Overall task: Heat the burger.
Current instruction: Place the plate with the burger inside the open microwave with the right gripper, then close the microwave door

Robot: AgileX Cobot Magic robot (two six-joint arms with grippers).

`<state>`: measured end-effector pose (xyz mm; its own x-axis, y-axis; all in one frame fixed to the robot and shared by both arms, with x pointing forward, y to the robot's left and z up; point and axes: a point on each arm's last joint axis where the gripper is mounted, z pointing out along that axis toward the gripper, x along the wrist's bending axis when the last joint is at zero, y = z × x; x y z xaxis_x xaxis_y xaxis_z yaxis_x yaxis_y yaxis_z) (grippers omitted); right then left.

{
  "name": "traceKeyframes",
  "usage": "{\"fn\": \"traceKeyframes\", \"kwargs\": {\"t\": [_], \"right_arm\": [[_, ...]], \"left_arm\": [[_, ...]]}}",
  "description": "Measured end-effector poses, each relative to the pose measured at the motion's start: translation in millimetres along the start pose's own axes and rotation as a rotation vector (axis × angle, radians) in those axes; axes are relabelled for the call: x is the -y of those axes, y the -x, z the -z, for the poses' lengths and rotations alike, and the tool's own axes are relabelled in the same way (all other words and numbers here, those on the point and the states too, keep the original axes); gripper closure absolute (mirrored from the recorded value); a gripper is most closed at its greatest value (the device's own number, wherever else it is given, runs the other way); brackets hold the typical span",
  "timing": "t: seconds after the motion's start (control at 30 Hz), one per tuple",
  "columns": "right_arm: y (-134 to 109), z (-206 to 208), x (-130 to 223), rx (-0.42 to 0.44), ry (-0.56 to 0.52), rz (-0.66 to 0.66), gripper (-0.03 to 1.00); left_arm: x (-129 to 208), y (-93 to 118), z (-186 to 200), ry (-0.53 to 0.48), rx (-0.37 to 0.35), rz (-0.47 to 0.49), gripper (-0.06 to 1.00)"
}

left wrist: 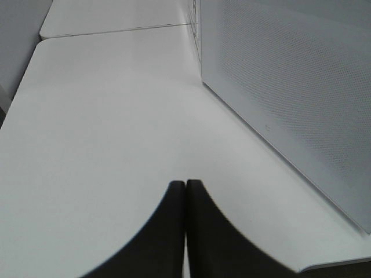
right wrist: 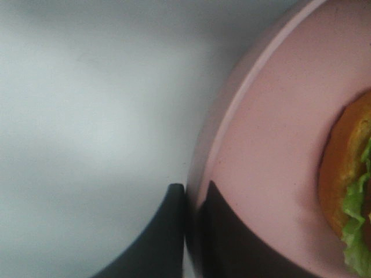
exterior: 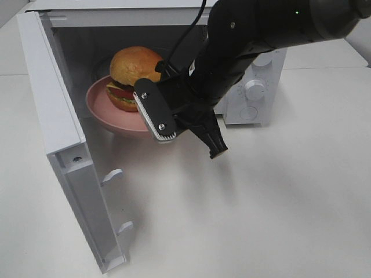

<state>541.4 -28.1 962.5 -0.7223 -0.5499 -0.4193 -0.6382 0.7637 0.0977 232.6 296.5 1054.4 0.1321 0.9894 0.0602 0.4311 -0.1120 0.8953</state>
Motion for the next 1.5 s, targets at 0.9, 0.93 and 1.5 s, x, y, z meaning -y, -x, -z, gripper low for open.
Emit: {"fn": "traceKeyframes", "kwargs": {"t": [0.9,0.93,1.5], "right_arm": [[76,-53,27,-0.013,-0.056,-0.482,0.94],[76,-53,27,-0.013,-0.056,-0.490,0.94],[79,-52,25,-0.007,-0.035,-0.621,0.65]], "left_arm": [[0,0,0,0.000,0.000,0.000,0.94],[0,0,0,0.000,0.000,0.000,0.94],[0,0,0,0.000,0.000,0.000,0.94]]}}
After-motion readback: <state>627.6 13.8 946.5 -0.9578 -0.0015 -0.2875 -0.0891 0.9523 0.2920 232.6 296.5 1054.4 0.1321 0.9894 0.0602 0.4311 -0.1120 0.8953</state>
